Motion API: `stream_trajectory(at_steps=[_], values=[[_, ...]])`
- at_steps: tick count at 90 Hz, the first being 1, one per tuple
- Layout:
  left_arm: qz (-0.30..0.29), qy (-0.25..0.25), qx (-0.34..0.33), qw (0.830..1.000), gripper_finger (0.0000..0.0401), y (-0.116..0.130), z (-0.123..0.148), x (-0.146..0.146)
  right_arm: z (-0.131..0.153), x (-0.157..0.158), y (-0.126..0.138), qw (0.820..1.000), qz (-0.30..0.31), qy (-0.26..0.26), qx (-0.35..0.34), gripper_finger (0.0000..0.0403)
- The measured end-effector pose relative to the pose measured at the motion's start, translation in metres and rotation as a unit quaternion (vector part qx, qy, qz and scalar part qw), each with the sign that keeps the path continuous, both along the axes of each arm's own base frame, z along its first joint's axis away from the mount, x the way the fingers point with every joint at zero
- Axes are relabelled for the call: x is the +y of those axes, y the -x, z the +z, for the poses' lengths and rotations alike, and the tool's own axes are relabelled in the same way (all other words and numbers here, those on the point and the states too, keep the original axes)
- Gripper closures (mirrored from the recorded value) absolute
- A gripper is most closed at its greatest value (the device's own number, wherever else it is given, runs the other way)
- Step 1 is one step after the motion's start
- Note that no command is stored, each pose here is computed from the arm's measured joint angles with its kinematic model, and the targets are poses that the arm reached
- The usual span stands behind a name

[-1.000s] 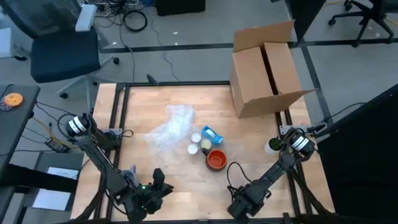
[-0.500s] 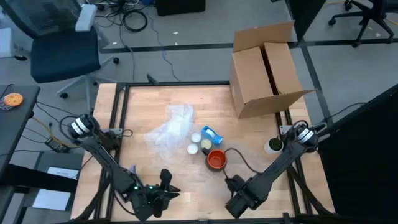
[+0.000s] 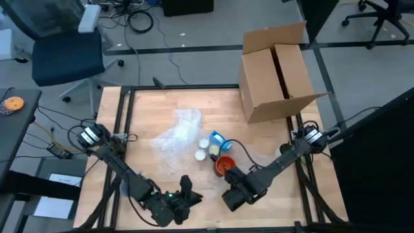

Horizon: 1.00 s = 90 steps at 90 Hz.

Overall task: Wrap mug
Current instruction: Wrap the black mug with the transparent bubble wrap

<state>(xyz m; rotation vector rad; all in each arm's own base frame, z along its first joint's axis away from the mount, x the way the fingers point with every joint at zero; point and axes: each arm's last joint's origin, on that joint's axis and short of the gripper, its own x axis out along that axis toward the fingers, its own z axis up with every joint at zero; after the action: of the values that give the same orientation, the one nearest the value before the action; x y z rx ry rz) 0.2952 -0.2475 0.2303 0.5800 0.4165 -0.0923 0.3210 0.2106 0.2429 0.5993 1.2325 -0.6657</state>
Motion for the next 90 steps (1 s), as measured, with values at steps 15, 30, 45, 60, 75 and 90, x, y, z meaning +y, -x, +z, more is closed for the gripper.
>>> stream_trajectory(at_steps=[15, 30, 45, 60, 75, 90], values=[[0.009, 0.076, -0.006, 0.997, 0.0334, -0.019, 0.002, 0.015, 0.012, -0.007, 0.001, 1.0, 0.0, 0.009, -0.025, 0.0403], [0.012, 0.042, -0.022, 0.999, 0.0334, -0.034, -0.001, 0.03, 0.025, -0.01, 0.005, 0.998, -0.001, 0.027, -0.06, 0.0403], [0.03, 0.046, -0.039, 0.998, 0.0334, -0.043, 0.002, 0.042, 0.036, -0.011, 0.009, 0.996, 0.006, 0.033, -0.086, 0.0403], [0.077, -0.051, -0.059, 0.994, 0.0334, -0.049, 0.006, 0.055, 0.041, -0.006, 0.006, 0.991, 0.032, 0.036, -0.125, 0.0403], [0.028, -0.123, -0.049, 0.991, 0.0334, -0.05, 0.005, 0.052, 0.042, -0.003, 0.006, 0.988, 0.046, 0.051, -0.138, 0.0403], [0.029, -0.162, -0.034, 0.986, 0.0334, -0.059, -0.008, 0.059, 0.042, -0.003, 0.005, 0.987, 0.054, 0.055, -0.142, 0.0403]])
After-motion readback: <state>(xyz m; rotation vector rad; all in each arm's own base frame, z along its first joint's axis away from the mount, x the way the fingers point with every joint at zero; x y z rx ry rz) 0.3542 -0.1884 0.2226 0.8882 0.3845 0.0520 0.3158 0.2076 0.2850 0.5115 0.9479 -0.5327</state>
